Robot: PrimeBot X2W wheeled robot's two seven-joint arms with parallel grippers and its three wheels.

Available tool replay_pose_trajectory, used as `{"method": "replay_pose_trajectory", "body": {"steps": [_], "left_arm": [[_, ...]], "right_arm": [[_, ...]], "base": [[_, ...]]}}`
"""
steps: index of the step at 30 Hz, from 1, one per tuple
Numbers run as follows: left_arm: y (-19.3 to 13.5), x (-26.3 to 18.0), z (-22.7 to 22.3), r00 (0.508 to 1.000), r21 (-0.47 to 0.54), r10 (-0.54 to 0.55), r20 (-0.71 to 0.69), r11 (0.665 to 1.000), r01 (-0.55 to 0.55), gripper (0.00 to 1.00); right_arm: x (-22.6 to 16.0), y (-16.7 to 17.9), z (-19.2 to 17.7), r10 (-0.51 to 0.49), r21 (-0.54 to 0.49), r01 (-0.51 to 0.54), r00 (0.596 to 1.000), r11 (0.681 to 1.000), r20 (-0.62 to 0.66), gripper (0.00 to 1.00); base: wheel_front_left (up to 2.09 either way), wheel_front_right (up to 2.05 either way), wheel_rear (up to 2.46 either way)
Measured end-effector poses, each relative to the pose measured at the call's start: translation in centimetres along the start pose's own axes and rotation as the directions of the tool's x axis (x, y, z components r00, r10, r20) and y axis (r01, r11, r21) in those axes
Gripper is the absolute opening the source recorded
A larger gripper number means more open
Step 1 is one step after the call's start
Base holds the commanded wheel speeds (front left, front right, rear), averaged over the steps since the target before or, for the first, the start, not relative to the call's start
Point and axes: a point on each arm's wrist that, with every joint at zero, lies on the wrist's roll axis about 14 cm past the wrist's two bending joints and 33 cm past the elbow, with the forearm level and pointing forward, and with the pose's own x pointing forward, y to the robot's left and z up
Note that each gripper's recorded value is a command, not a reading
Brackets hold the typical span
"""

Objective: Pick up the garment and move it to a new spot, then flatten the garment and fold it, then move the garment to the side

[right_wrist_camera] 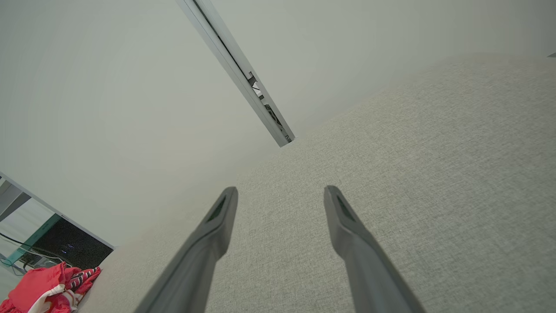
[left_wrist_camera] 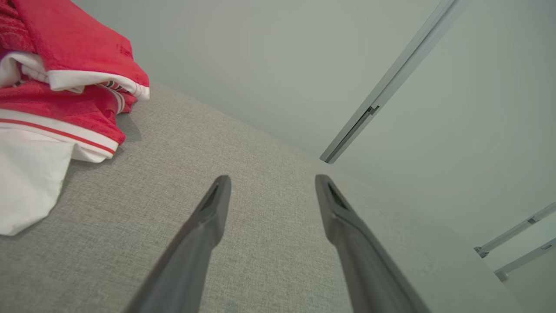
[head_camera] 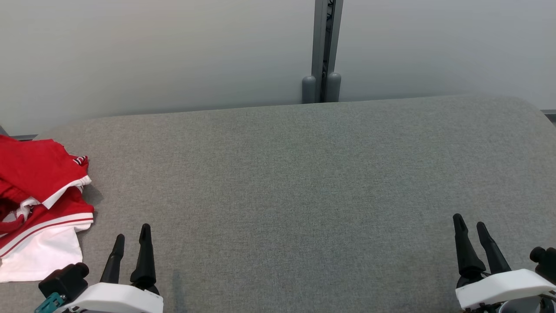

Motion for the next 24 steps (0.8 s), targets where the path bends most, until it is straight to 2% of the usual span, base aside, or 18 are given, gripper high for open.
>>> {"method": "replay_pose_trajectory", "body": {"steps": [9,24], "left_arm": [[0.28,-0.09,0.03,1.000,0.112,0.013,0.012,0.994,-0.014,1.00],[0.24,-0.31,0.43,0.999,0.281,0.002,0.039,0.960,-0.013,1.00]], "right_arm": [[-0.13,0.13,-0.24,0.014,-0.104,-0.014,1.000,0.994,-0.003,1.00],[-0.23,0.95,-0.46,0.059,-0.260,-0.059,0.998,0.964,-0.006,1.00]], "base": [[0.00,0.00,0.00],[0.00,0.00,0.00]]}}
